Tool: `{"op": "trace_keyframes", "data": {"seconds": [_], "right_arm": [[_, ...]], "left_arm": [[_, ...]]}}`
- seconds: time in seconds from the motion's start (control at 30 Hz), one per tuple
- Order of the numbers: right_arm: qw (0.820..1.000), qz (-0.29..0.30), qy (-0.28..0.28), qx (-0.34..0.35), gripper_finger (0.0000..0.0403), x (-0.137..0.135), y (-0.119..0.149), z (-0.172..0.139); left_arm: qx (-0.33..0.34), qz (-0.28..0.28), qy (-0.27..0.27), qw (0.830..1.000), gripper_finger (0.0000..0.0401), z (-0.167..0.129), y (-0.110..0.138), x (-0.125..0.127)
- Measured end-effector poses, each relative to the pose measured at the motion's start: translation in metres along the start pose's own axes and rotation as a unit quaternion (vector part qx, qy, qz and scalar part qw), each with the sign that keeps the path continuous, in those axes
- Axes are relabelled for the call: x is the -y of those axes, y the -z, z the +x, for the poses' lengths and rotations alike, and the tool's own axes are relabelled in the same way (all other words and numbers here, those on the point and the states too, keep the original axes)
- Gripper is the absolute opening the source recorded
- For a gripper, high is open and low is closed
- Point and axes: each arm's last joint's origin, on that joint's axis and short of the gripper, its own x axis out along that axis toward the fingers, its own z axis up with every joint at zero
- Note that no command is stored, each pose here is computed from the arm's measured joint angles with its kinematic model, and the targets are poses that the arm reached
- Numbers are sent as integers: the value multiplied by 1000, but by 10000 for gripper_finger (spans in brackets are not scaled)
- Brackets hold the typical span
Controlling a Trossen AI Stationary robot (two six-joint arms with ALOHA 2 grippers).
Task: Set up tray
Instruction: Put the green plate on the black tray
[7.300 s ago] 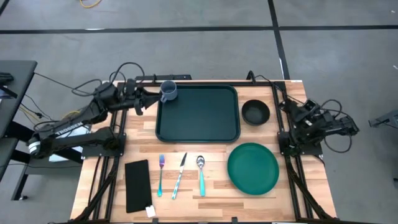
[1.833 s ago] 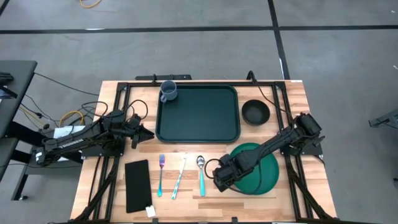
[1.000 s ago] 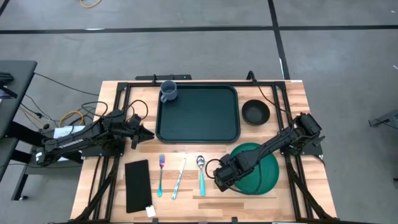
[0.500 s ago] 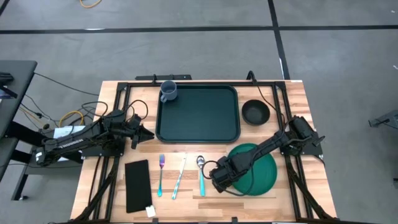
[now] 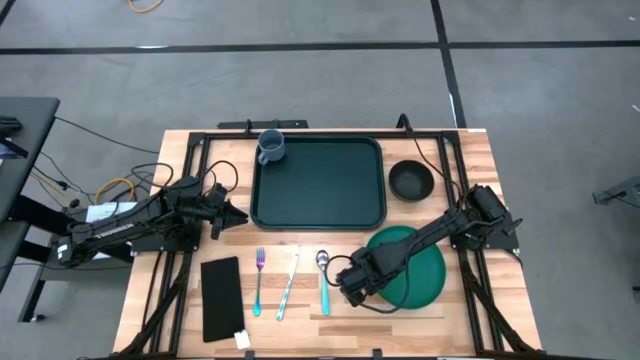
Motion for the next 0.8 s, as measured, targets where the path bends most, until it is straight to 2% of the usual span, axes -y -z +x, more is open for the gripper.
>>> {"op": "trace_keyframes", "data": {"seconds": [0.3,0.63,0.8], "right_arm": [[1000,-1,4,31,2,-10,-4,-38],[996,-55,18,61,1,-8,-27,-67],[990,-112,19,81,1,-8,-35,-78]], "left_arm": [[1,1,-2,1000,100,0,0,0],[1,3,-2,1000,100,0,0,0],[1,3,-2,1000,100,0,0,0]]}}
